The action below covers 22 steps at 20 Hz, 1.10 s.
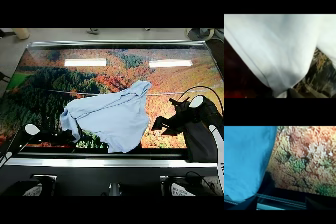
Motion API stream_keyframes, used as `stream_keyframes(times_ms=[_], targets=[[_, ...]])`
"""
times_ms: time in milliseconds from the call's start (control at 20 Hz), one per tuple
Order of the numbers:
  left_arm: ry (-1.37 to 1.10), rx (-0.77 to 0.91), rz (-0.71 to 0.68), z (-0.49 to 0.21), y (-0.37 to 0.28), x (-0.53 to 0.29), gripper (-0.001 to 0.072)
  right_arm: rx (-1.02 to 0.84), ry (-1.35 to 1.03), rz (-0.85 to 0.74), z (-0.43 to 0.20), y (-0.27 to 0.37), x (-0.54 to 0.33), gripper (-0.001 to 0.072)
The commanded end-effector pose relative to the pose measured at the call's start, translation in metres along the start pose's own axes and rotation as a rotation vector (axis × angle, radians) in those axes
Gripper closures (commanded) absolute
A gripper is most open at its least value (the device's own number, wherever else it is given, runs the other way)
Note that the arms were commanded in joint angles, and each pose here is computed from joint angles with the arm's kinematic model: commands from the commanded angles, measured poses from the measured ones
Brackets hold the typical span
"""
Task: Fold the shirts.
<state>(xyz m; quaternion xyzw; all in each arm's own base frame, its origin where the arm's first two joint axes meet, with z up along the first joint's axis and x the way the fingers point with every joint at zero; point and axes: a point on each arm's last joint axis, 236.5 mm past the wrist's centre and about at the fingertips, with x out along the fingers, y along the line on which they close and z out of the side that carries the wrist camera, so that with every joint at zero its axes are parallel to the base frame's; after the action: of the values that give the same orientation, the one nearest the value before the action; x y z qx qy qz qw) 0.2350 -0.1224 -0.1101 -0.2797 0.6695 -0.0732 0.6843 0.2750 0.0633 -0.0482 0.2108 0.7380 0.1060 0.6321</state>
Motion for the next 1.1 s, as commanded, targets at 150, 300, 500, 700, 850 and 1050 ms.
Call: stream_keyframes(times_ms=[150, 300, 500, 700, 850, 1050], targets=[[-0.048, 0.017, -0.010, 0.015, -0.006, 0.002, 0.0680, -0.015, 0.100, 0.046, -0.043, 0.021, 0.064, 0.0082], [-0.048, 0.076, -0.019, 0.011, -0.014, -0.009, 0.0681, -0.031, 0.035, 0.091, -0.041, 0.051, 0.093, 0.0046], [-0.116, 0.129, -0.046, 0.015, -0.028, -0.031, 0.0682, 0.003, -0.048, 0.178, -0.026, 0.087, 0.104, 0.0208], [-0.284, 0.249, -0.061, 0.044, -0.059, -0.091, 0.0683, -0.084, -0.084, 0.209, -0.019, 0.107, 0.087, 0.0694], [-0.586, 0.425, 0.005, 0.083, -0.099, -0.219, 0.0684, -0.424, -0.364, 0.018, 0.024, 0.128, -0.026, 0.0694], [-1.388, 0.538, 0.175, 0.048, -0.159, -0.532, 0.0684, -0.516, -1.400, -0.387, 0.006, 0.162, -0.410, 0.0694]])
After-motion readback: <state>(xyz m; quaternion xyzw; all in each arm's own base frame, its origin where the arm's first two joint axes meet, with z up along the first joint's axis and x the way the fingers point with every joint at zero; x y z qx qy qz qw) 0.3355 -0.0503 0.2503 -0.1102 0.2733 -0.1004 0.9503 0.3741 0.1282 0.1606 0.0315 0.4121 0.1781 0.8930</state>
